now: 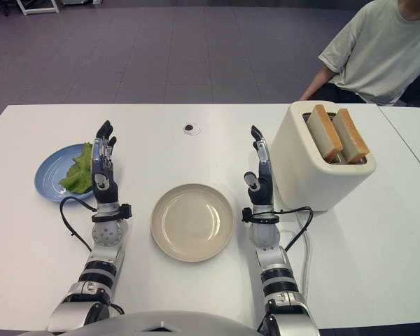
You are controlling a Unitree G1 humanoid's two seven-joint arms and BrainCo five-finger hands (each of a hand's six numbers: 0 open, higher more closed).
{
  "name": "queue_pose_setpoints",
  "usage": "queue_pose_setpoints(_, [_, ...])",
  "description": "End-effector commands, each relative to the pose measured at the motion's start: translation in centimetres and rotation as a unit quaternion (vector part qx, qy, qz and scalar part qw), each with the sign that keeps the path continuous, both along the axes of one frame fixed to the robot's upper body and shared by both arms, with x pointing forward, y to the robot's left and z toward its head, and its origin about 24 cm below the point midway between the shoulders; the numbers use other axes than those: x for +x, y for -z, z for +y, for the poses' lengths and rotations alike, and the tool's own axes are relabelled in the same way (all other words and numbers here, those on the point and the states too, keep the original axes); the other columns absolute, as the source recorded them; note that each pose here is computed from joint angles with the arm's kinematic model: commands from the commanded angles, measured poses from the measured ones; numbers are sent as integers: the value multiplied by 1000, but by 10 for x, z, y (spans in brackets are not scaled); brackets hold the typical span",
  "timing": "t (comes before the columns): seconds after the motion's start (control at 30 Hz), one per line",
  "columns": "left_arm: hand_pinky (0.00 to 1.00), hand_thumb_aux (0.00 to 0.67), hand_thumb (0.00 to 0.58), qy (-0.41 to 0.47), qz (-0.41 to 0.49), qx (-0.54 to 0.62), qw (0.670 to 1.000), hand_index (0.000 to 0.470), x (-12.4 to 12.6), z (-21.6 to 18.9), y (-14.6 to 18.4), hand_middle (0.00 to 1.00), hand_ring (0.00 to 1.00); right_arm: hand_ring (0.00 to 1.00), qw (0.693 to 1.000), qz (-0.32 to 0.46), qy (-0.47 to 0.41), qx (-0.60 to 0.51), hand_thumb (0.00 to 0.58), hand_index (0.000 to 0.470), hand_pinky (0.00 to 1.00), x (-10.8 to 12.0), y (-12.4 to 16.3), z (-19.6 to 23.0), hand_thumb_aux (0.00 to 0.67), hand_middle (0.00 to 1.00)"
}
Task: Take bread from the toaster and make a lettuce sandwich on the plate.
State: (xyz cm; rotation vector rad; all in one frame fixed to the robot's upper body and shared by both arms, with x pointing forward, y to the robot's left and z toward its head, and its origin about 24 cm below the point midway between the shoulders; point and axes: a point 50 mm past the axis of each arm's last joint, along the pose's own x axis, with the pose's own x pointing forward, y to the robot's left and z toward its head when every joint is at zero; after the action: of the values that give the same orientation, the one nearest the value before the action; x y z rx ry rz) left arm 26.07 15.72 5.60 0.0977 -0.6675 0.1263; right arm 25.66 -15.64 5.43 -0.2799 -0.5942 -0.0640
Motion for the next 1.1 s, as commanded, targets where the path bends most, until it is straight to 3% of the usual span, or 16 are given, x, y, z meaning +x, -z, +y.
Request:
queue_pose_setpoints(0.03, [0, 0, 0, 7, 28, 2, 1000, 0, -2, -6, 11, 0, 0, 0, 1000, 6, -7, 0, 0, 0, 0, 2, 3, -1, 0, 0])
queue_pose_setpoints(0.43, [0, 0, 0, 21, 42, -1, 999, 0, -5, -8, 14, 0, 0, 0, 999, 13, -40, 15, 0, 0, 0, 13, -1, 5, 0, 0])
queue_pose_setpoints(0.5, [0, 0, 0, 17, 41, 5, 999, 0, -6, -7, 13, 0, 0, 0, 999, -28, -24, -12, 0, 0, 0, 9, -17, -1, 0, 0])
queue_pose_setpoints(0.57, [0, 0, 0, 9, 44, 4, 999, 0, -5, -4, 14, 0, 0, 0, 990, -94, 37, -102, 0, 0, 0, -4, -50, -25, 0, 0])
queue_pose_setpoints(0.67, [0, 0, 0, -2, 47, 0, 999, 0, -7, -1, 15, 0, 0, 0, 948, -136, 137, -254, 0, 0, 0, -32, -101, -77, 0, 0])
queue_pose_setpoints(0.83, [0, 0, 0, -8, 46, 11, 999, 0, -10, -2, 16, 0, 0, 0, 843, -74, 314, -430, 0, 0, 0, -54, -152, -150, 0, 0])
queue_pose_setpoints(0.97, [0, 0, 0, -18, 46, 18, 999, 0, -12, 1, 17, 0, 0, 0, 791, 37, 363, -491, 0, 0, 0, -40, -139, -190, 0, 0])
queue_pose_setpoints(1.1, [0, 0, 0, -33, 44, 24, 998, 0, -14, 8, 17, 0, 0, 0, 787, 93, 343, -504, 0, 0, 0, -19, -119, -198, 0, 0])
